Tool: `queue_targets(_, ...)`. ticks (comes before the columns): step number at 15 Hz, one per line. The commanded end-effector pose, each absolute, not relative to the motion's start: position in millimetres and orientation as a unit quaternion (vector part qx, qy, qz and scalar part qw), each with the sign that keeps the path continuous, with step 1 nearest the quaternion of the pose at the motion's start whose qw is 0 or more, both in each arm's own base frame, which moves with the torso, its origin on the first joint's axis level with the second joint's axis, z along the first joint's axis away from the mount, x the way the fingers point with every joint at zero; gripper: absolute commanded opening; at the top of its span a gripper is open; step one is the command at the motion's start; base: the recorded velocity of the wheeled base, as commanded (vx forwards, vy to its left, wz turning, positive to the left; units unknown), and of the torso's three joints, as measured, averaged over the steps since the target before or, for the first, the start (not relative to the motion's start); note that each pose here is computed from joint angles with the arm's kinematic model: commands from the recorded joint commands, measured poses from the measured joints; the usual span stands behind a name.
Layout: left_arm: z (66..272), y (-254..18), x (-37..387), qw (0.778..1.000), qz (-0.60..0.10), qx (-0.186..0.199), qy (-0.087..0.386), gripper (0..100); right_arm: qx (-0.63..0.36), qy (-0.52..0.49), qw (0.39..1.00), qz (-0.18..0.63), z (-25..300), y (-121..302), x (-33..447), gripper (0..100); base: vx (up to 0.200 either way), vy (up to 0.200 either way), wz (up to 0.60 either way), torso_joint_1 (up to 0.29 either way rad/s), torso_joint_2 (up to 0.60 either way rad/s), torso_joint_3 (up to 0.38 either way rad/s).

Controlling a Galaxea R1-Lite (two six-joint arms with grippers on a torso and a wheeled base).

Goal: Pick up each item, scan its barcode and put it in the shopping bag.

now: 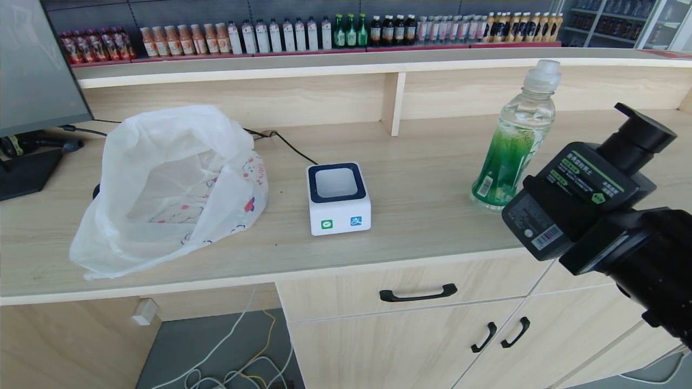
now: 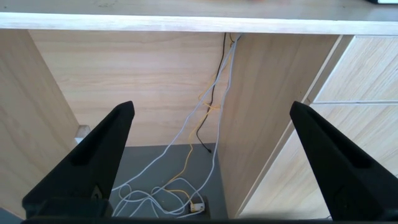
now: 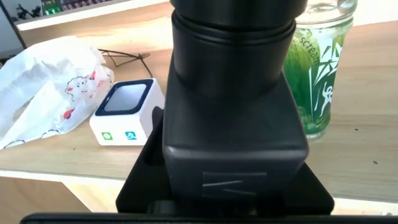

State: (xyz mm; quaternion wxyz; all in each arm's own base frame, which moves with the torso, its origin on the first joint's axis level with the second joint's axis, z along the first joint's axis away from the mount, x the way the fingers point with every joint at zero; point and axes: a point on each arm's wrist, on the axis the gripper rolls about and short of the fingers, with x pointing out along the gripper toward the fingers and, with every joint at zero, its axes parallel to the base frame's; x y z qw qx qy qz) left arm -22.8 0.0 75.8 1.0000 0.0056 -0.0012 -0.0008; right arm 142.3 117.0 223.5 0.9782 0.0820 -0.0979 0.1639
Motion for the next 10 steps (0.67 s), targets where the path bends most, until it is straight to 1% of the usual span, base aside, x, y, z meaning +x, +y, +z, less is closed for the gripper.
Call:
queue_targets(1,76,0,-23,1.000,-0.001,0.006,-0.002,100,0.084,-0.102,0.978,0.163,223,111,137,0,0.000,0.000,0.00,0.000,0.00,0.000)
queue_targets(5,76,0,-23,1.000,0.000,0.004,-0.002,100,0.073,-0.091,0.980,0.164,218,115,142,0,0.000,0.000,0.00,0.000,0.00,0.000)
queue_targets(10,76,0,-23,1.000,0.000,0.001,-0.002,100,0.075,-0.093,0.979,0.163,223,126,154,0,0.000,0.200,0.00,0.004,0.01,0.000)
